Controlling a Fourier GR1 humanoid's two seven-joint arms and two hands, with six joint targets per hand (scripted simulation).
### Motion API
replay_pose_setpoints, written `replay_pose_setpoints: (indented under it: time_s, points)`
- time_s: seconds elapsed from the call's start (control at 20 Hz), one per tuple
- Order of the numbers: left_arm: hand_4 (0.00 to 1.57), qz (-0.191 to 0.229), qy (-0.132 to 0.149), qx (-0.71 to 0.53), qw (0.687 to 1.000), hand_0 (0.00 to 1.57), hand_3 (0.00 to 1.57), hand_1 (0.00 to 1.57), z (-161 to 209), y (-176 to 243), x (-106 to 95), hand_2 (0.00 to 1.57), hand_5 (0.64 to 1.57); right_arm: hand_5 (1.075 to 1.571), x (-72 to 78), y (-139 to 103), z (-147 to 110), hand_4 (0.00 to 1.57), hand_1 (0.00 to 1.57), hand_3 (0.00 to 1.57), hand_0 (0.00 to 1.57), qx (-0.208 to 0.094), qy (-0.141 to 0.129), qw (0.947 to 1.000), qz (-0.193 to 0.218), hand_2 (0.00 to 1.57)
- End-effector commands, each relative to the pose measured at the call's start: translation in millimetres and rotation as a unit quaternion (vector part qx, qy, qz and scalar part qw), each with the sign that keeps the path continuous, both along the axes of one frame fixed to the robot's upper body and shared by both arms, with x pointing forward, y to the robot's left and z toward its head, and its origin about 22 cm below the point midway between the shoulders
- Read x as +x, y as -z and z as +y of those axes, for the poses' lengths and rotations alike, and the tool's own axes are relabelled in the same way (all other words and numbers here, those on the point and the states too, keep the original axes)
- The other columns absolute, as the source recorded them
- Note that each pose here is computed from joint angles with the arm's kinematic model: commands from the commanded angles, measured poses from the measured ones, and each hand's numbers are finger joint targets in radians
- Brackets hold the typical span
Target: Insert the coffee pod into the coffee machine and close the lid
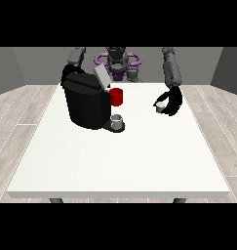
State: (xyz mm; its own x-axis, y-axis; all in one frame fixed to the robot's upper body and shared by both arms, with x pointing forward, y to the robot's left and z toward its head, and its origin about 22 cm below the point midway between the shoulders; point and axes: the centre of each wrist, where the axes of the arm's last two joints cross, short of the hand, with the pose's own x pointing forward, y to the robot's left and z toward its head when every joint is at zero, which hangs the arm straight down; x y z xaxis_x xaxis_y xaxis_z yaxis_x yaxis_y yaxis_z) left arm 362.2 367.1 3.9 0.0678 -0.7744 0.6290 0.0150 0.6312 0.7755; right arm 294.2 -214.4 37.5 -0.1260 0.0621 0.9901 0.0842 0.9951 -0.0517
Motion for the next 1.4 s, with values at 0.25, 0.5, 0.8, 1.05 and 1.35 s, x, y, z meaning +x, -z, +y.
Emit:
replay_pose_setpoints:
  time_s: [0.25, 0.5, 0.8, 1.05, 1.35]
  points:
    - [0.29, 0.001, 0.005, 0.075, 0.997, 1.03, 0.89, 1.03, 5.7, -10.4, 8.8, 1.11, 1.571, 1.571, 6.5, -5.6, 7.1, 0.51, 0.00, 0.00, 0.00, 0.026, -0.006, 0.9994, -0.021, 0.00]
    - [0.55, -0.005, 0.049, 0.063, 0.997, 1.32, 1.41, 1.32, -0.6, -14.8, 13.9, 1.43, 1.571, 1.571, -4.8, 19.3, 2.3, 0.43, 0.00, 0.00, 0.00, 0.030, -0.002, 0.9995, 0.006, 0.00]
    - [0.58, -0.028, 0.122, 0.043, 0.991, 1.39, 1.35, 1.39, -41.3, -46.4, 40.3, 1.41, 1.571, 1.571, 6.2, 34.6, -20.7, 0.45, 0.00, 0.00, 0.00, 0.035, 0.035, 0.9976, 0.050, 0.00]
    - [0.53, -0.038, 0.126, 0.037, 0.991, 1.26, 1.30, 1.26, -23.5, -91.0, 53.2, 1.32, 1.571, 1.571, -0.3, 35.8, 6.0, 0.50, 0.00, 0.00, 0.00, 0.039, 0.024, 0.9967, 0.067, 0.00]
    - [0.57, -0.059, 0.140, 0.043, 0.988, 1.25, 1.29, 1.25, -62.0, -121.4, 71.1, 1.33, 1.571, 1.571, 9.1, 44.5, 2.6, 0.44, 0.00, 0.00, 0.00, 0.028, 0.009, 0.9984, 0.048, 0.00]
